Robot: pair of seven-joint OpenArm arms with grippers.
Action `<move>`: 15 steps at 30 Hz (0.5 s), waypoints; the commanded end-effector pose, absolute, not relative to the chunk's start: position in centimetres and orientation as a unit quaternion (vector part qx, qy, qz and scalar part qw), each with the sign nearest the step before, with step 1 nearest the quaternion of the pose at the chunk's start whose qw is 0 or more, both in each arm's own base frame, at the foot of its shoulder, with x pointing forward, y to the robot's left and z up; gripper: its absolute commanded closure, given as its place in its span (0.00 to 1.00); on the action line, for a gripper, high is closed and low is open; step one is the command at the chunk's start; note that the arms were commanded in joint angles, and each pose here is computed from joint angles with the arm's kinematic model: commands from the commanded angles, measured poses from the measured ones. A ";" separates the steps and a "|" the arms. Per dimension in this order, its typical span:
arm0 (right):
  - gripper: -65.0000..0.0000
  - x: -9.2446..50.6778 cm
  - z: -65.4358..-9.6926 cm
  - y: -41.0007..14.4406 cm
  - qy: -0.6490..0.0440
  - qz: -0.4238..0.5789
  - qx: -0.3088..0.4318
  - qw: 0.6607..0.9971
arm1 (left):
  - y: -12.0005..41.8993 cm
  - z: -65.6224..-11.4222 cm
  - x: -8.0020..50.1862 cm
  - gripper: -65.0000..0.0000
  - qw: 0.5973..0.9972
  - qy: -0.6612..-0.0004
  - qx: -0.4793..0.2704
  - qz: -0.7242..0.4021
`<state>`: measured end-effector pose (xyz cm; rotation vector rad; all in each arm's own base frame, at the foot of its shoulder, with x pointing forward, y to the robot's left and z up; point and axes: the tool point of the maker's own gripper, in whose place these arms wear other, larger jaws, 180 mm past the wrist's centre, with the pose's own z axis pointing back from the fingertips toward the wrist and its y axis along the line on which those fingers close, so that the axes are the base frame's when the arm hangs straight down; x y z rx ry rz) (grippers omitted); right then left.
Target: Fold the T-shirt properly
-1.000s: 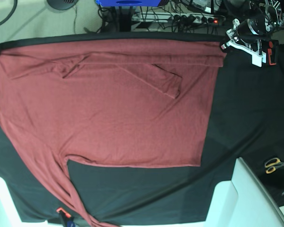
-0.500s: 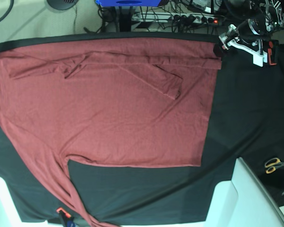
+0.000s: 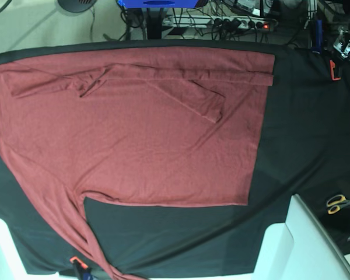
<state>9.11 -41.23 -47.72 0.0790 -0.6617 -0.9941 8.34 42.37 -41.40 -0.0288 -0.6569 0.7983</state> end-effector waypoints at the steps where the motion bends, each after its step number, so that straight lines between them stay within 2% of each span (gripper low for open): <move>1: 0.50 12.4 -46.5 -40.4 -0.340 -0.424 0.050 0.838 | 42.1 -40.0 9.9 0.20 0.876 -0.340 -0.022 0.342; 6: 0.50 16.9 -44.2 -39.0 -0.364 -0.340 0.035 0.866 | 37.7 -39.9 13.5 0.21 0.901 -0.345 -0.062 0.257; 11: 0.50 20.0 -43.9 -36.6 -0.344 -0.306 0.068 0.885 | 35.6 -40.6 14.7 0.21 0.893 -0.353 -0.088 0.264; 15: 0.51 23.7 -43.1 -34.8 -0.357 -0.271 0.090 0.889 | 32.6 -40.9 16.5 0.21 0.898 -0.354 -0.116 0.236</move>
